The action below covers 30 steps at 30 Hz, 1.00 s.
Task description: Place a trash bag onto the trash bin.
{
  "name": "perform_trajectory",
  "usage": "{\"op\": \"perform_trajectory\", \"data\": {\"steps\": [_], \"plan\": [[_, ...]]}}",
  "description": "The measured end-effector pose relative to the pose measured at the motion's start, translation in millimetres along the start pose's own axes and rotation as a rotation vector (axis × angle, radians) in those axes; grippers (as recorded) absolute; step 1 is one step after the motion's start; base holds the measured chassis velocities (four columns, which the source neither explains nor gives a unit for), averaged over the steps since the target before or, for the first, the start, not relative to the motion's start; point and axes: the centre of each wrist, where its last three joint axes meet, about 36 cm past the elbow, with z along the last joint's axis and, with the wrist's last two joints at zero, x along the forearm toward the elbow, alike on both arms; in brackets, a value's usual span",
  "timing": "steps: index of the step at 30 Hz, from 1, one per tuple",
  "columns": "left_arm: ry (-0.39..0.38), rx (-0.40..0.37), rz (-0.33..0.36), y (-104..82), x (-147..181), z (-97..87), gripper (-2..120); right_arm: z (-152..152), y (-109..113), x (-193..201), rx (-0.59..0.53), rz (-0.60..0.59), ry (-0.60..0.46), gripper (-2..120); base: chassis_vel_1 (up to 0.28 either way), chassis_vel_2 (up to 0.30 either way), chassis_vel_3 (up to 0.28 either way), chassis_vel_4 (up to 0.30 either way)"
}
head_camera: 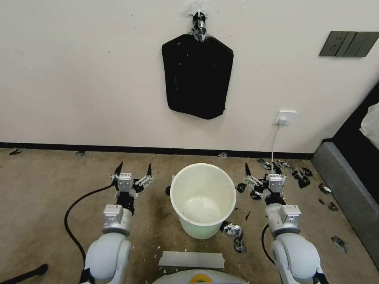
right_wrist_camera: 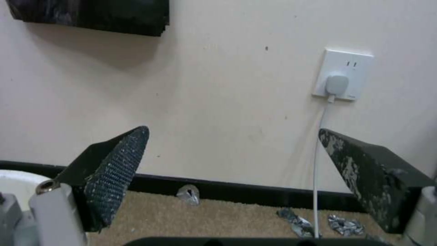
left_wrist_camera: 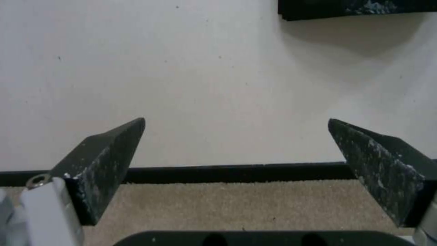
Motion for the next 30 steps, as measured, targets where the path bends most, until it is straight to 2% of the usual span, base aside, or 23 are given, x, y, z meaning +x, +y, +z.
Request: {"op": "perform_trajectory", "data": {"steps": [22, 24, 28, 29, 30], "plan": [[0.001, 0.003, -0.001, 1.5, 1, 0.6, 100, 0, -1, 0, 0.004, -0.002, 0.0, 100, 0.0, 0.0, 0.0, 0.0], [-0.001, 0.015, -0.004, 5.7, 3, 1.6, 100, -2, -3, 0, 0.008, -0.01, -0.001, 100, 0.0, 0.0, 0.0, 0.0], [-0.028, 0.085, -0.05, 43.6, 32, 10.5, 100, -25, -23, -3, 0.053, -0.057, -0.016, 100, 0.0, 0.0, 0.0, 0.0], [-0.028, 0.085, -0.05, 43.6, 32, 10.5, 100, -25, -23, -3, 0.053, -0.057, -0.016, 100, 0.0, 0.0, 0.0, 0.0], [-0.041, 0.101, -0.065, 55.4, 42, 12.6, 100, -33, -28, -4, 0.069, -0.075, -0.019, 100, 0.0, 0.0, 0.0, 0.0]]}}
